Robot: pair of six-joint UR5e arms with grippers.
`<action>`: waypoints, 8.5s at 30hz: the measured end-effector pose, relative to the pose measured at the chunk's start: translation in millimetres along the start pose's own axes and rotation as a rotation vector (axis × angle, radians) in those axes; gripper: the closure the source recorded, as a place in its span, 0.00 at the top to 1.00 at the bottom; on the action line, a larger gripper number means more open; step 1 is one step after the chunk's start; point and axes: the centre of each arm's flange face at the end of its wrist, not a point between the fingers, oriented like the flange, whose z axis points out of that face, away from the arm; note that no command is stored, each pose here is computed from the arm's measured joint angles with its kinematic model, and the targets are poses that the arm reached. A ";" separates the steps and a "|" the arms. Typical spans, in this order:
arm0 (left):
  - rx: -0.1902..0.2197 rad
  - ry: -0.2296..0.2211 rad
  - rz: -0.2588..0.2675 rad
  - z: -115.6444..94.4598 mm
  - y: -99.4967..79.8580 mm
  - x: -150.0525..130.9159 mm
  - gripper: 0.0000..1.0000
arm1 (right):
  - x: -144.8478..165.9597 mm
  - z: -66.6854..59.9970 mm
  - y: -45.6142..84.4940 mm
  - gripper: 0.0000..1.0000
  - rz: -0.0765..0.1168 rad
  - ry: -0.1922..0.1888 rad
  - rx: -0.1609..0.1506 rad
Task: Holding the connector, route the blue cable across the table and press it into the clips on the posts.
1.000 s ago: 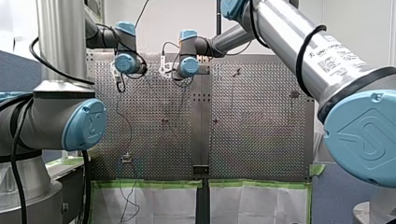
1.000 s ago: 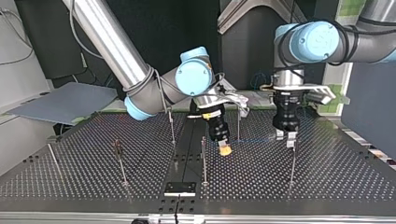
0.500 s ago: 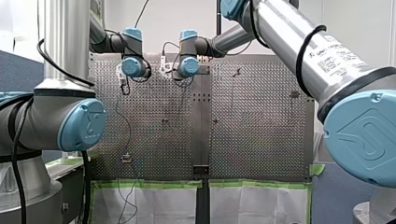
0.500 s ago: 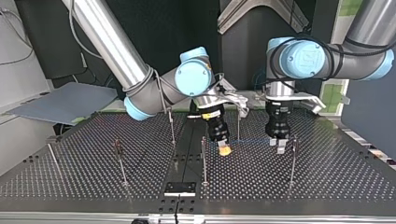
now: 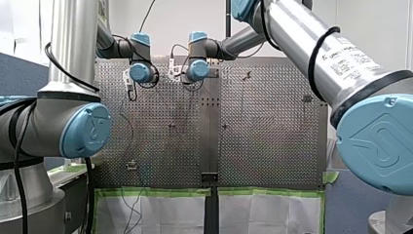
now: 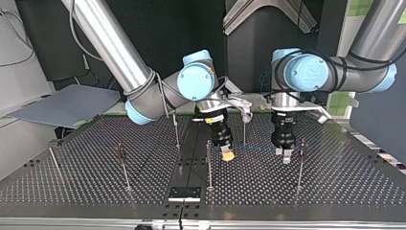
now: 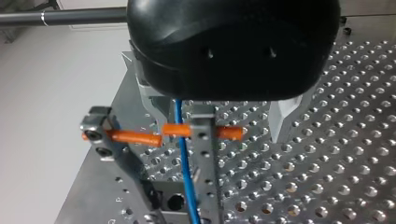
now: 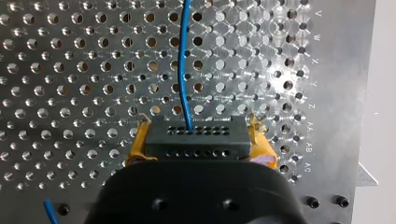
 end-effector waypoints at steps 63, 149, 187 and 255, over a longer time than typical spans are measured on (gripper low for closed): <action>-0.053 0.265 -0.064 -112.9 -1.5 152.9 0.00 | -111.1 -55.8 -1.8 0.00 -0.054 -0.283 0.008; -0.028 0.248 -0.121 29.7 33.4 215.9 0.61 | -176.3 -16.6 116.3 0.00 0.038 -0.294 -0.030; -0.040 0.470 0.011 -66.3 -15.1 191.2 1.00 | -177.6 -16.5 117.5 0.00 0.055 -0.299 -0.019; -0.050 0.281 -0.099 -9.4 -131.0 240.2 1.00 | -177.3 -13.1 135.7 0.00 0.060 -0.298 -0.038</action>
